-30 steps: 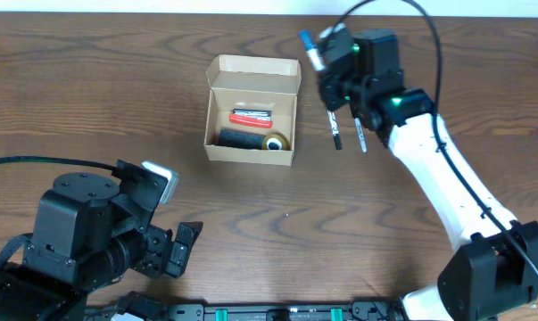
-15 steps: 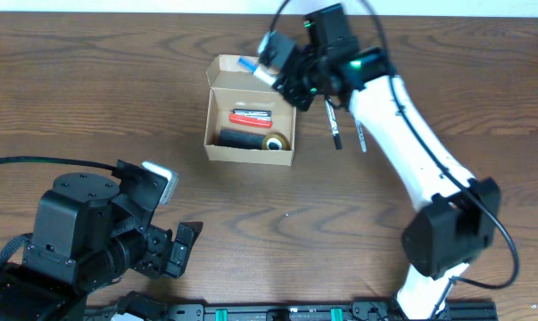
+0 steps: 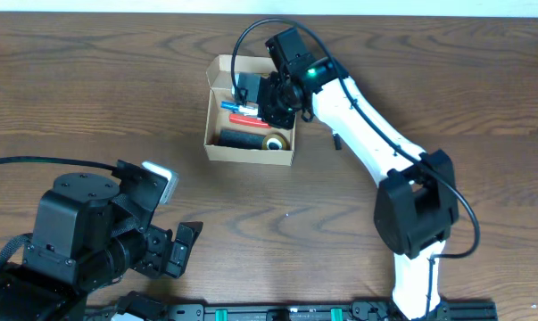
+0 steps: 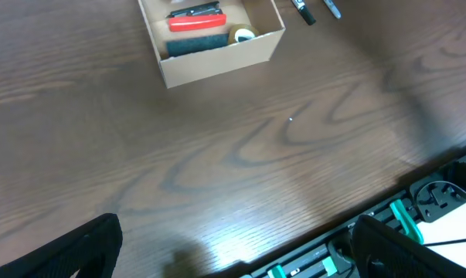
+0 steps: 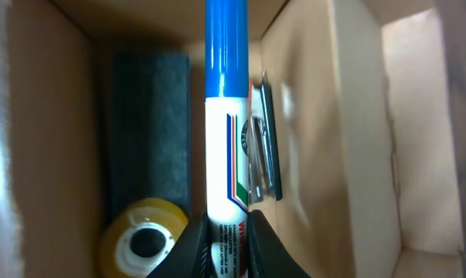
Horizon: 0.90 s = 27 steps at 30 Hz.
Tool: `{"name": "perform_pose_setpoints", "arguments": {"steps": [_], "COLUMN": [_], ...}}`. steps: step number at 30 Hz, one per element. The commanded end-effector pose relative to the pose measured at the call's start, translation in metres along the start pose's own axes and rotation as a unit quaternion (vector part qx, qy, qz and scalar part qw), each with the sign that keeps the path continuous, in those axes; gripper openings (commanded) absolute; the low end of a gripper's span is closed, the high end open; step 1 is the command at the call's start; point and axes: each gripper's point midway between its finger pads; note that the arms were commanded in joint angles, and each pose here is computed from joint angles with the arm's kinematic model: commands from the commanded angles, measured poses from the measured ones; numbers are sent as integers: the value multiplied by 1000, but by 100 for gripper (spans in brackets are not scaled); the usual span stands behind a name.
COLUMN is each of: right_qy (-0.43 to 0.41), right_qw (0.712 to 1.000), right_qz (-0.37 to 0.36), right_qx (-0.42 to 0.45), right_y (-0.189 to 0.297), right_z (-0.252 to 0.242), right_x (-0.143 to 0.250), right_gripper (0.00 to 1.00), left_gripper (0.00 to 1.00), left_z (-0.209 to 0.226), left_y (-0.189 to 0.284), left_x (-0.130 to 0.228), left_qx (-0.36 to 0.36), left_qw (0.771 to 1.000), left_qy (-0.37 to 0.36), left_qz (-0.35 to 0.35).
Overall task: Pack container
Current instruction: 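Carry the blue-capped marker with the right gripper into the box, then lower the marker beside the stapler and open the right gripper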
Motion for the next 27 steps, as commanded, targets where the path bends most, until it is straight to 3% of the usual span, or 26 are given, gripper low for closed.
{"name": "perform_pose_setpoints", "arguments": {"steps": [1,27], "right_qy": [45,106], "right_qw": [999,993], "right_qz": [20,18], "right_qx": [8,38], "right_y": [-13,-35], "right_z": [-1,-19], "right_x": [1,-1], "right_gripper": [1,1], "left_gripper": [95,95], "left_z": [-2,-2], "left_y": [-2,-2], "left_x": [2,2], "left_qx": [6,6], "left_qw": [1000,1000], "left_qy": [-1,-1], "left_qz": [4,4]}}
Point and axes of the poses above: each gripper's point midway between its finger pads, its own y axis back along the fingers, its own z axis along the line the jaws close on, x = y × z, and after that the axes turned 6 degrees about -y, right-handed
